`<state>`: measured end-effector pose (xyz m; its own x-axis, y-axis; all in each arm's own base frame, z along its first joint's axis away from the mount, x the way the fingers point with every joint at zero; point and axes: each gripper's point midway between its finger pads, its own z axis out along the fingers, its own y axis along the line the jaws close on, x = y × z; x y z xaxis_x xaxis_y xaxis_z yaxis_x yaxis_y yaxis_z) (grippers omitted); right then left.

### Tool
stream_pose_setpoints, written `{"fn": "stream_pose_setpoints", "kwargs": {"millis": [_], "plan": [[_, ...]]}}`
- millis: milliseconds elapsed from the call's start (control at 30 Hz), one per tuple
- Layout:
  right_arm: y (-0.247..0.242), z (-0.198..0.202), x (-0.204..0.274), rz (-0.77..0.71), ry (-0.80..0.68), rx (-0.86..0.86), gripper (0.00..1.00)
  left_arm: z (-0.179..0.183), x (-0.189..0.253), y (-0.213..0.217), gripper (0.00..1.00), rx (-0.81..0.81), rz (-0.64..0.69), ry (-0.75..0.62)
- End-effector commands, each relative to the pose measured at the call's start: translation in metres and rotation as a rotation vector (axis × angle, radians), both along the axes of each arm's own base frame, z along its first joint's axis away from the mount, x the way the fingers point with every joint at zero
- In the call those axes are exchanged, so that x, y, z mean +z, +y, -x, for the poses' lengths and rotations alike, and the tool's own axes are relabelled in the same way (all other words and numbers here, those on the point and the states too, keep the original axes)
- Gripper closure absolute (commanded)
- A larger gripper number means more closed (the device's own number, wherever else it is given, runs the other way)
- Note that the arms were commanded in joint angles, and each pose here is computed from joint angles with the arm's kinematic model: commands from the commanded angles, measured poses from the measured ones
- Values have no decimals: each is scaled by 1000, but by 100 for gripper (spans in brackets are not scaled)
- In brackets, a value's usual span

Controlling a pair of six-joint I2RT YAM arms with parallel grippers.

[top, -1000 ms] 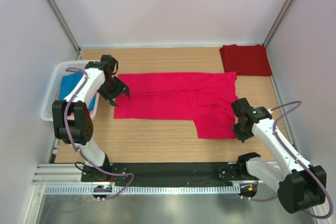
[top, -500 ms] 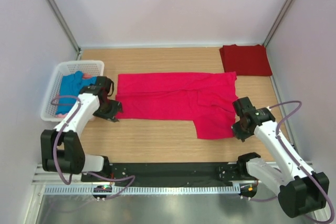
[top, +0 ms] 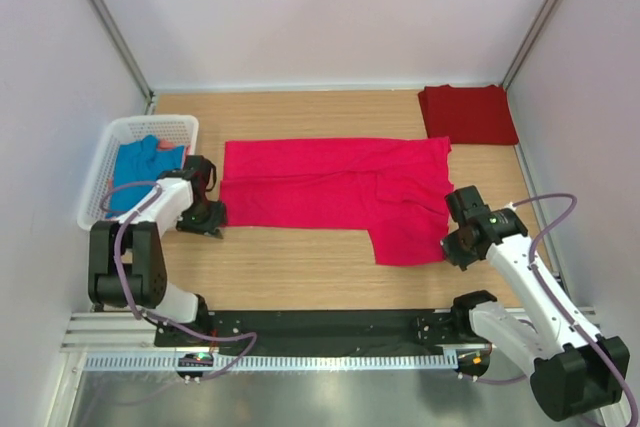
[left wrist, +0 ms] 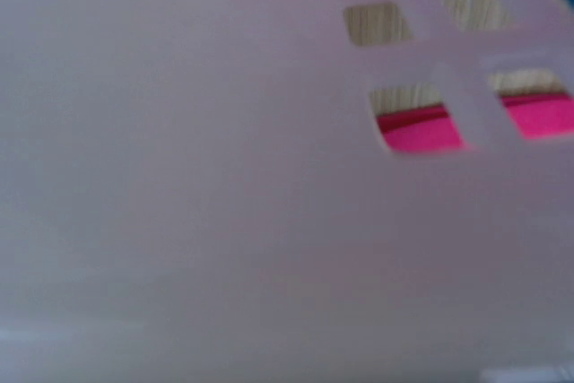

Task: Fold and stack the t-shirts
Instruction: Fold the tshirt

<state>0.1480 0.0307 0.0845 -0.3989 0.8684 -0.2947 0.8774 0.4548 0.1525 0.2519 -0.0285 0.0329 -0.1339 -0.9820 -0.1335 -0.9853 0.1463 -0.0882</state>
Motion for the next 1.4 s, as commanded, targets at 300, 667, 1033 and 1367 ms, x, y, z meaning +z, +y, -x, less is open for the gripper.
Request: {"fn": "stream_pose_setpoints", "kwargs": {"millis": [300, 667, 1033, 1367], "plan": [[-3, 2, 2, 10, -34, 4, 99, -33, -4, 13, 56, -14, -69, -82], [-3, -2, 7, 10, -49, -11, 99, -18, -27, 9, 65, 4, -47, 16], [-7, -2, 19, 24, -79, -16, 99, -12, -38, 7, 71, 18, -43, 16], [-10, 1, 23, 32, -92, -10, 99, -14, 3, 16, 60, 58, -85, -139]]}}
